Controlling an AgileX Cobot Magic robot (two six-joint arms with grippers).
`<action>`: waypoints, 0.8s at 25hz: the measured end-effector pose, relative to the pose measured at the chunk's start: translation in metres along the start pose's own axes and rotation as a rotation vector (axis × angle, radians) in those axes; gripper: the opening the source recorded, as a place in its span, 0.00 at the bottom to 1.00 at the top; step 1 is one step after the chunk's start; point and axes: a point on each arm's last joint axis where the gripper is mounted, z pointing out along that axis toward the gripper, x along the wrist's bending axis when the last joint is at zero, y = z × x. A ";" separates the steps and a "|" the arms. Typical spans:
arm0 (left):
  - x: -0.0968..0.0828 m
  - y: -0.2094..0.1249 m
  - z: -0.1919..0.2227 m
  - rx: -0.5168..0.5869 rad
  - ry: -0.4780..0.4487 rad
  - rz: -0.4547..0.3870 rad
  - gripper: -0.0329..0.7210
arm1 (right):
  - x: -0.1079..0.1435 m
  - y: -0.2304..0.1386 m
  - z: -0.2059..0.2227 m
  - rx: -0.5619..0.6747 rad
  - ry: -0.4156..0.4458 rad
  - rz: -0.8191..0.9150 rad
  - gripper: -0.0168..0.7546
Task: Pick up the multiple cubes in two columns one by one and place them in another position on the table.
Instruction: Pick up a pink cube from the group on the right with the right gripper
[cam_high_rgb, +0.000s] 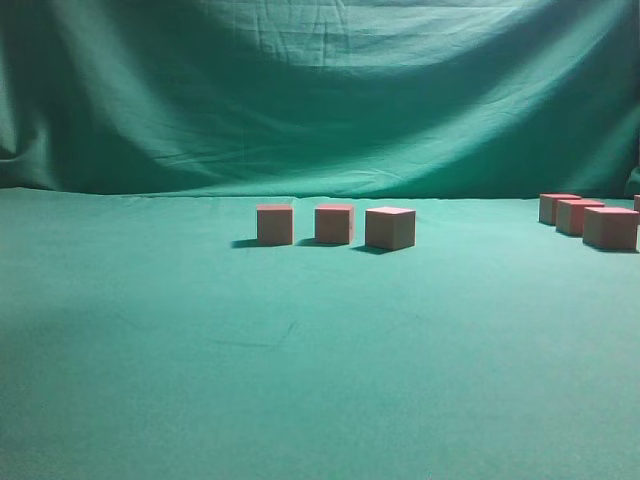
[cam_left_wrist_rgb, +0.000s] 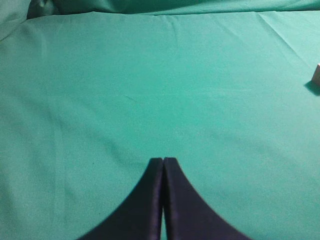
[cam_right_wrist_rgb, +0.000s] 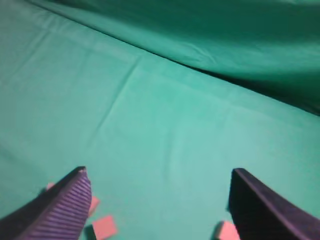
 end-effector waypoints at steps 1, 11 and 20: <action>0.000 0.000 0.000 0.000 0.000 0.000 0.04 | -0.012 -0.005 -0.007 0.006 -0.026 0.031 0.76; 0.000 0.000 0.000 0.000 0.000 0.000 0.04 | -0.112 -0.111 0.027 0.377 -0.180 0.368 0.76; 0.000 0.000 0.000 0.000 0.000 0.000 0.04 | -0.144 -0.201 0.069 0.554 -0.213 0.511 0.76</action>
